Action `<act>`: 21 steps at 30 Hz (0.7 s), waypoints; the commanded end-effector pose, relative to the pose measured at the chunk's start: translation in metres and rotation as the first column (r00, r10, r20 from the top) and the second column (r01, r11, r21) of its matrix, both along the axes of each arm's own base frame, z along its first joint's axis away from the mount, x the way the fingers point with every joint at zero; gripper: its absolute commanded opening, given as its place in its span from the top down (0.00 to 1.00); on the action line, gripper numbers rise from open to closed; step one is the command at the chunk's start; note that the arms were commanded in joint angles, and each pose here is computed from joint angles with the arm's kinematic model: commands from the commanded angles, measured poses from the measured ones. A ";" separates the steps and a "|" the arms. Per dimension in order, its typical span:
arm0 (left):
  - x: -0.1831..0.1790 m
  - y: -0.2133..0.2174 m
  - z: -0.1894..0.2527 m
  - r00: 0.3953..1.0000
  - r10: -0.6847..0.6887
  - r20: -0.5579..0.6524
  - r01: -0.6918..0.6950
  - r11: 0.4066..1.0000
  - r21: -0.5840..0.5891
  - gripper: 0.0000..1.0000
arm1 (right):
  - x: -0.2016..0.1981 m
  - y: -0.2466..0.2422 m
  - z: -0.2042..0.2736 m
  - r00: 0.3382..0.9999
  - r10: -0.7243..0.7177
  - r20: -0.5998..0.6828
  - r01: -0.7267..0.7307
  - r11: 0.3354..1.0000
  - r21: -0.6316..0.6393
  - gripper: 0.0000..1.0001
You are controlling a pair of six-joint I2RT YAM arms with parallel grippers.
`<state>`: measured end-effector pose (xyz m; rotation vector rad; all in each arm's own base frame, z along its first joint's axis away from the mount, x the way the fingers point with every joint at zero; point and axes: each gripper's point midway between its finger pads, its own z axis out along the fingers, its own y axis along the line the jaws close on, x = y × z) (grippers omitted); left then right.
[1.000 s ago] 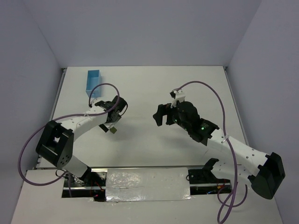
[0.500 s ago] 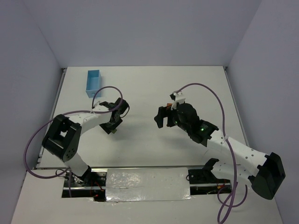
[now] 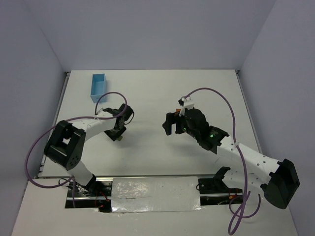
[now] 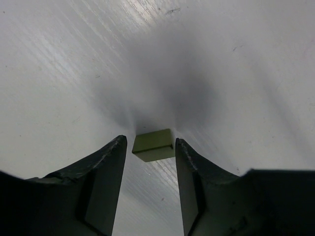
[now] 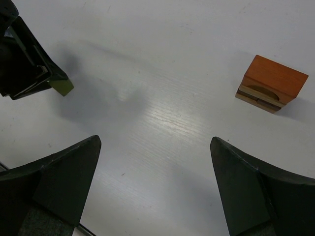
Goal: Build the wood block tower
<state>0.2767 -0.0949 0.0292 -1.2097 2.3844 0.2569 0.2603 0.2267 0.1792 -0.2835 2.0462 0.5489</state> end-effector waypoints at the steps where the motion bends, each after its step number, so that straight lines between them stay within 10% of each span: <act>1: -0.001 0.003 0.000 1.000 0.001 -0.001 -0.001 1.000 -0.003 0.48 | 0.005 0.002 0.009 1.000 -0.003 0.029 0.003 1.000 0.003 0.00; 14: 0.005 -0.013 0.023 0.980 -0.164 0.110 0.173 0.982 -0.080 1.00 | -0.002 0.004 0.008 0.998 0.028 0.057 -0.031 0.997 0.066 0.00; 21: 0.019 -0.048 0.100 0.752 -0.383 0.536 0.508 0.855 -0.101 1.00 | -0.013 0.016 0.026 0.987 0.161 0.016 -0.159 0.948 0.277 0.00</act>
